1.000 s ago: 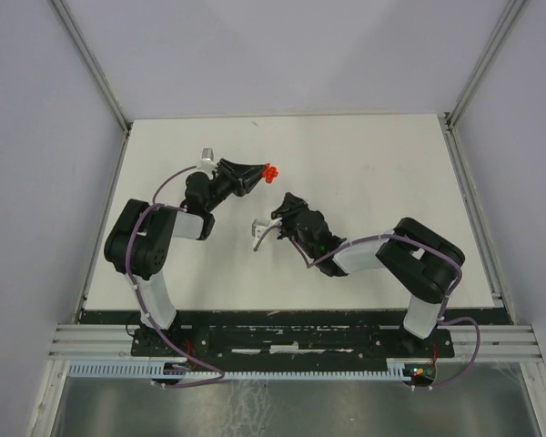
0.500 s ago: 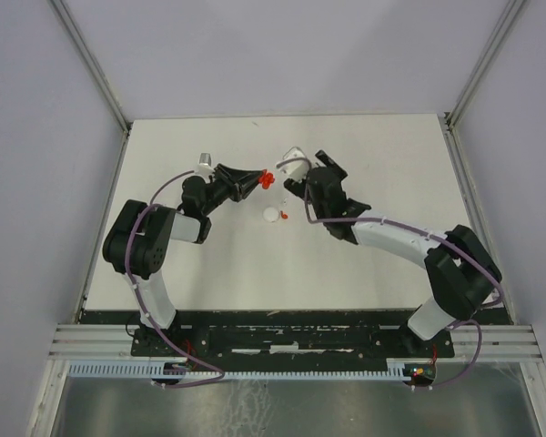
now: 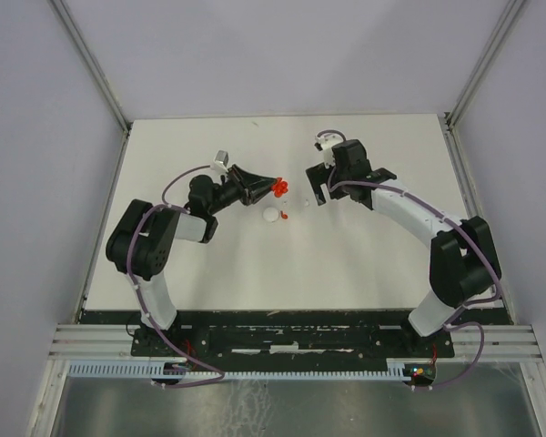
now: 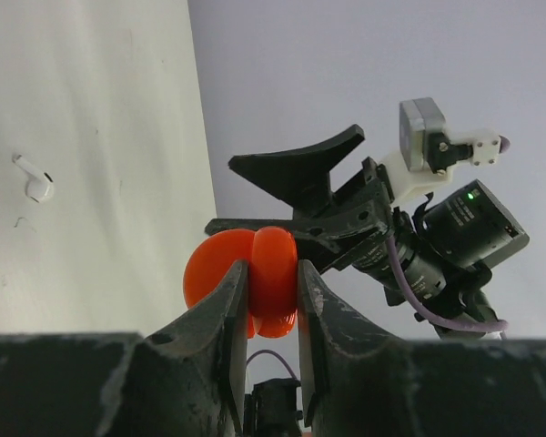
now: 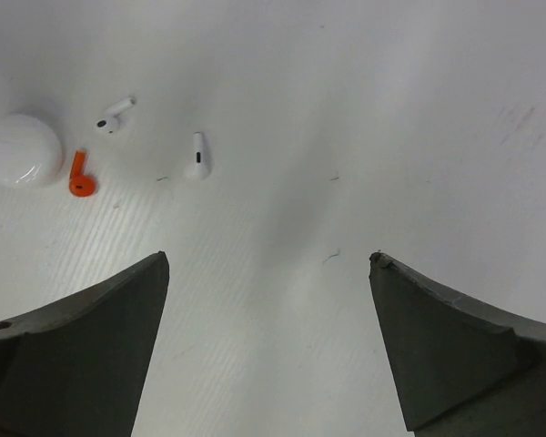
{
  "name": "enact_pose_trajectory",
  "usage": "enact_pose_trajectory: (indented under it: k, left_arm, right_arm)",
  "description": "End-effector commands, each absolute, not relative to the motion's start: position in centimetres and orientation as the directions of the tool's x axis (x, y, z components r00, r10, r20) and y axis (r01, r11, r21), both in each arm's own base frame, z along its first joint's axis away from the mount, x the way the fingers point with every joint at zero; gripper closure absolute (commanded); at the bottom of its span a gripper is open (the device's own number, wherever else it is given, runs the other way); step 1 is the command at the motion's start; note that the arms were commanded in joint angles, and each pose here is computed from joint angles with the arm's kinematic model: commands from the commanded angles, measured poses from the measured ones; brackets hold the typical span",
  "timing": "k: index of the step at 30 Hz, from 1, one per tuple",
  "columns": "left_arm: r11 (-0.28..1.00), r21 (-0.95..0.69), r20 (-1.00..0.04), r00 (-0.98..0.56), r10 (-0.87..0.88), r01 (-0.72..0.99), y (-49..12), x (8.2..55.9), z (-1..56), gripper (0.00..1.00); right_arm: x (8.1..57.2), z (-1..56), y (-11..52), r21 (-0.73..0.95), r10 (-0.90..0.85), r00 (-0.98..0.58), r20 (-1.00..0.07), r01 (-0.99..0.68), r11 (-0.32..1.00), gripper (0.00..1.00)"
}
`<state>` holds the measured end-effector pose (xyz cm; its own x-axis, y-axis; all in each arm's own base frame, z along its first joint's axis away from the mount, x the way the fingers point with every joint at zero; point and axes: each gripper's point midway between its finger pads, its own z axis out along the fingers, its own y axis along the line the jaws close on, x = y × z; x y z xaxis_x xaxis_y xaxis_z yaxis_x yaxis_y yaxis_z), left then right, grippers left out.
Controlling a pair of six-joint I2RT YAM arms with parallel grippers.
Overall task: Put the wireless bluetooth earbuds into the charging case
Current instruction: Adjust the earbud with the charging case.
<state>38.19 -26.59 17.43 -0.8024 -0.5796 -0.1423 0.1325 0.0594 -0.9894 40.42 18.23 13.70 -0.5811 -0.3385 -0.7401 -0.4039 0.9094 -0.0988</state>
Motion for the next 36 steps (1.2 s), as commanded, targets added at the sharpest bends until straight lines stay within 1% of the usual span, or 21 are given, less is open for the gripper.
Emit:
enact_pose_trajectory:
  k: [1, 8, 18, 36]
  left_arm:
    - [0.045, -0.963, -0.249, -0.815, -0.523, 0.265, -28.0, 37.9, 19.5, 0.97]
    - [0.054, -0.963, -0.258, -0.843, -0.473, 0.264, -29.8, 37.4, 19.0, 0.97]
    - [0.050, -0.964, -0.254, -0.857, -0.448, 0.260, -31.1, 37.1, 18.6, 0.97]
    - [0.046, -0.969, -0.235, -0.855, -0.463, 0.241, -32.4, 38.3, 18.1, 0.97]
  right_arm:
    - [40.0, 14.8, 20.8, 0.016, -0.297, -0.589, -0.752, -0.466, 0.885, 0.01]
    - [40.4, 14.5, 21.5, 0.038, -0.292, -0.588, -0.754, -0.483, 0.875, 0.00]
    - [40.7, 14.6, 22.4, 0.064, -0.288, -0.586, -0.757, -0.505, 0.861, 0.01]
    - [39.7, 14.9, 24.6, 0.104, -0.285, -0.574, -0.768, -0.550, 0.829, 0.01]
